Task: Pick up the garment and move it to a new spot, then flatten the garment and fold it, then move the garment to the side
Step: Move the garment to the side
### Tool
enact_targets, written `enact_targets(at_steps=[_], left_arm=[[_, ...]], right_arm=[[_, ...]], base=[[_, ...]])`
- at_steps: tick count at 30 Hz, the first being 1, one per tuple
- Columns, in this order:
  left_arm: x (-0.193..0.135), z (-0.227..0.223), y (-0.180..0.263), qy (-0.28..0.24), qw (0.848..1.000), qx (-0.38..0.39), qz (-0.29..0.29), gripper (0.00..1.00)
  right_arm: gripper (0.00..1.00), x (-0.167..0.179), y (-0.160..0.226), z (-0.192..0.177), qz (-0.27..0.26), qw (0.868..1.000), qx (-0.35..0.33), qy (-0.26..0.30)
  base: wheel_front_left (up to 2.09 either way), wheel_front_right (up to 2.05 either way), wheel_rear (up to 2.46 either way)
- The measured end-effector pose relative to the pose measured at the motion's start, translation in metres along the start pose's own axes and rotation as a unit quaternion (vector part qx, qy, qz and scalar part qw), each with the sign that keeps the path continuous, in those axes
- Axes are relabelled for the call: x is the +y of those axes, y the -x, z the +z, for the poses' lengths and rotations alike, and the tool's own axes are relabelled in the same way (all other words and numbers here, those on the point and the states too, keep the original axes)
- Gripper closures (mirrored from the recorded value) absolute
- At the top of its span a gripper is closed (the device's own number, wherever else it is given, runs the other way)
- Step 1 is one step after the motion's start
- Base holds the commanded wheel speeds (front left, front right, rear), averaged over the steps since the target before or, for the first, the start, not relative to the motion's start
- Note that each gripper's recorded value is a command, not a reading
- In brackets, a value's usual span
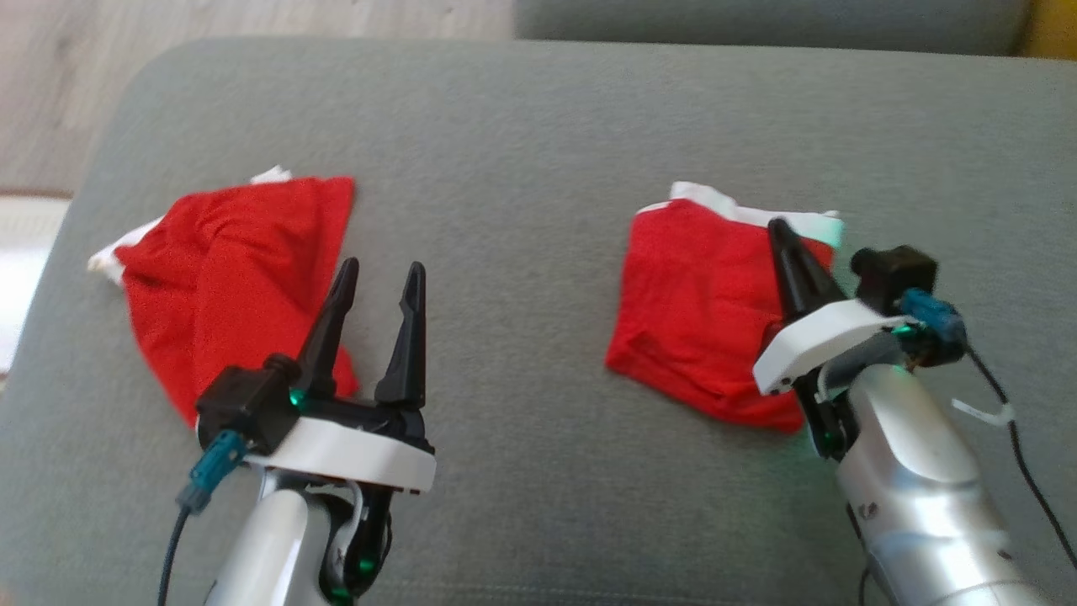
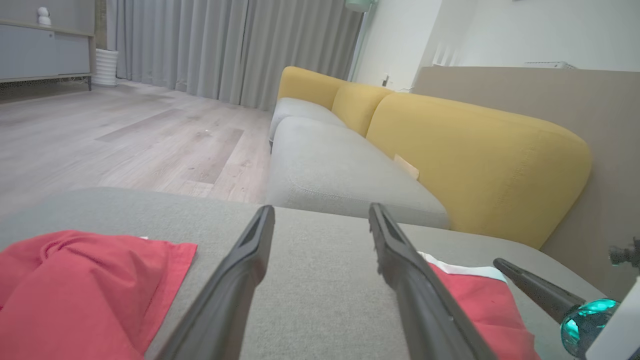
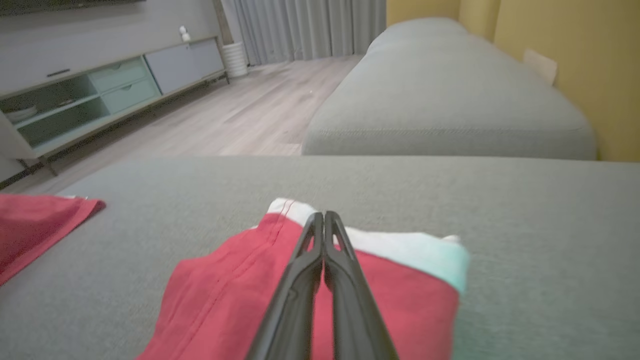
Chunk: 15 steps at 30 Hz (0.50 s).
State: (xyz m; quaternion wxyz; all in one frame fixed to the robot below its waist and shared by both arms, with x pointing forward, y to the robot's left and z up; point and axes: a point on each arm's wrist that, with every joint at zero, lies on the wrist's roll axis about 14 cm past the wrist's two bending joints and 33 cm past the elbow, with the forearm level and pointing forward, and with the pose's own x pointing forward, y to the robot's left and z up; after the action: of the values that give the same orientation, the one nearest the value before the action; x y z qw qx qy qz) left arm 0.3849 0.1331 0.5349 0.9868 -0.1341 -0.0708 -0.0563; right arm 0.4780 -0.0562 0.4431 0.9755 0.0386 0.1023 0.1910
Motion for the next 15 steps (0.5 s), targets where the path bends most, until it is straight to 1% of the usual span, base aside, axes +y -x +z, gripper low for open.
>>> enact_targets(at_steps=[3,6,7,8,9,15], left_arm=[[-0.010,0.004,-0.004,0.002,1.000,-0.008,-0.015,0.00],[-0.019,0.008,-0.006,0.005,0.999,-0.014,-0.030,0.00],[-0.023,0.008,-0.007,0.006,0.999,-0.015,-0.034,0.00],[-0.023,0.008,-0.007,0.006,0.999,-0.015,-0.034,0.00],[-0.026,0.008,-0.006,0.007,0.999,-0.015,-0.039,0.00],[-0.044,0.004,-0.004,0.010,0.998,-0.009,-0.064,0.00]], right_arm=[[1.00,-0.014,0.014,0.025,-0.023,0.999,-0.046,-0.004],[1.00,-0.031,0.038,0.033,-0.053,0.996,-0.074,-0.009],[0.83,-0.039,0.047,0.035,-0.066,0.994,-0.082,-0.011],[0.16,-0.039,0.047,0.035,-0.066,0.994,-0.082,-0.011],[0.00,-0.045,0.056,0.036,-0.078,0.993,-0.089,-0.010],[0.00,-0.065,0.102,0.037,-0.123,0.986,-0.113,-0.015]], base=[[0.00,0.00,0.00],[0.00,0.00,0.00],[0.00,0.00,0.00],[0.00,0.00,0.00],[0.00,0.00,0.00],[0.00,0.00,0.00]])
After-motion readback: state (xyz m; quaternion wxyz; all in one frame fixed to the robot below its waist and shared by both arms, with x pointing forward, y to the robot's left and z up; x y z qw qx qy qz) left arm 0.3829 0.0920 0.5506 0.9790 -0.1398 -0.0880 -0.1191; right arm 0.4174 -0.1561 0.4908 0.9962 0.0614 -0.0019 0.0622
